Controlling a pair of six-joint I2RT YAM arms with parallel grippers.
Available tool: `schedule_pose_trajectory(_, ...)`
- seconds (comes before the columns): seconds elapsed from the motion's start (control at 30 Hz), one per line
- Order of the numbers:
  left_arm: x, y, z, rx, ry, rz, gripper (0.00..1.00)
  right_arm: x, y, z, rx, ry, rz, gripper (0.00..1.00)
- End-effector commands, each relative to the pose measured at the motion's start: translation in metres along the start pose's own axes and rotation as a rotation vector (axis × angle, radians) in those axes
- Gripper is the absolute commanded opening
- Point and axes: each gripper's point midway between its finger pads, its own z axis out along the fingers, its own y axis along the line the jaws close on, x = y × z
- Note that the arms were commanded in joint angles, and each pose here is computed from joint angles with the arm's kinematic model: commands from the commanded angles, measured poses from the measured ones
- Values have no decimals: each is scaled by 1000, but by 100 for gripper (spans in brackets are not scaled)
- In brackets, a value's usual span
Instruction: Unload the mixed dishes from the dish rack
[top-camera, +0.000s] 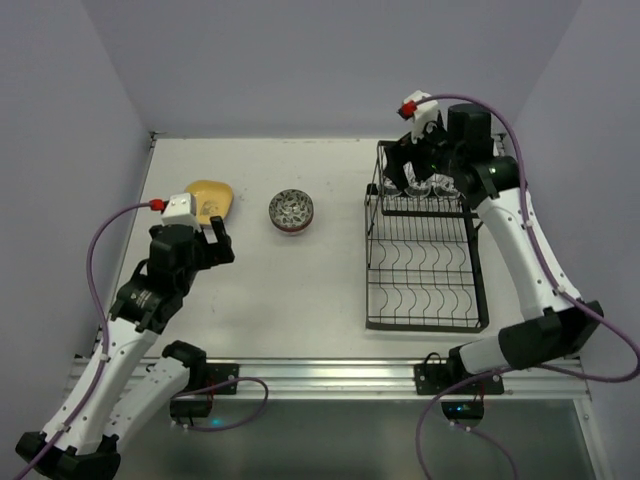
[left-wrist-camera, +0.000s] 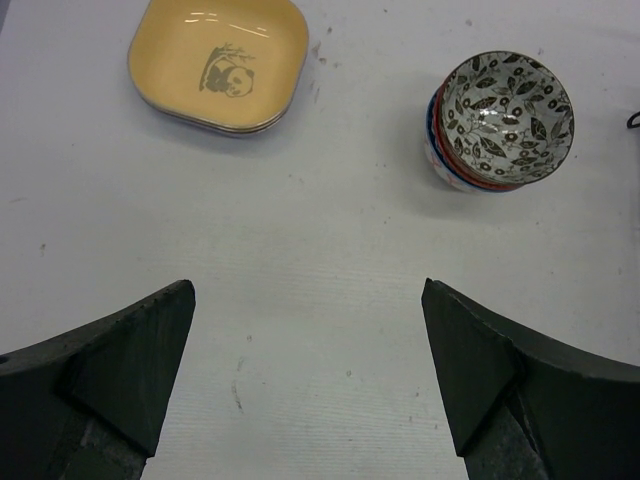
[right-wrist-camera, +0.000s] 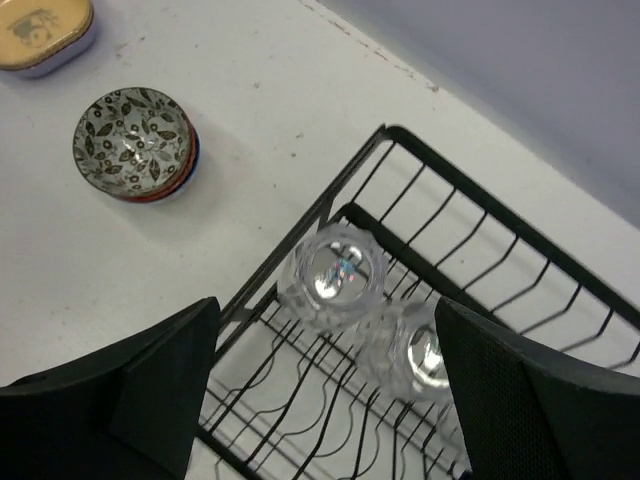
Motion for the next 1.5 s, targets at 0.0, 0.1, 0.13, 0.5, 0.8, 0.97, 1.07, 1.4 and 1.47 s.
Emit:
schedule_pose_trajectory(0.0, -12, -7, -2, 42, -53, -8, 100, -18, 7, 7, -135, 7, -216, 91)
schedule_pose_trajectory(0.1, -14, -8, -3, 52, -62, -7, 100, -9, 4, 23, -192, 81, -253, 88)
schedule_pose_trajectory(0.13, -14, -9, -3, 53, -62, -7, 100, -13, 0, 23, -188, 80, -264, 86)
schedule_pose_trajectory(0.5, -10, -14, 0, 80, -41, 6, 100, 17, -4, 35, -261, 172, -249, 80)
schedule_pose_trajectory(0.8, -9, -18, 1, 97, -35, 11, 100, 16, -1, 38, -283, 121, -285, 79)
schedule_pose_trajectory(0.97, -10, -18, -1, 105, -44, 9, 100, 20, -3, 45, -284, 138, -286, 79)
schedule_pose_trajectory(1.07, -9, -19, 0, 111, -42, 11, 100, 22, -2, 48, -298, 142, -280, 77)
schedule_pose_trajectory(1.4, -11, -20, -2, 115, -49, 10, 100, 40, -7, 58, -286, 204, -263, 73)
schedule_pose_trajectory(1.47, -11, -20, -2, 118, -48, 10, 100, 41, -8, 58, -280, 204, -265, 64)
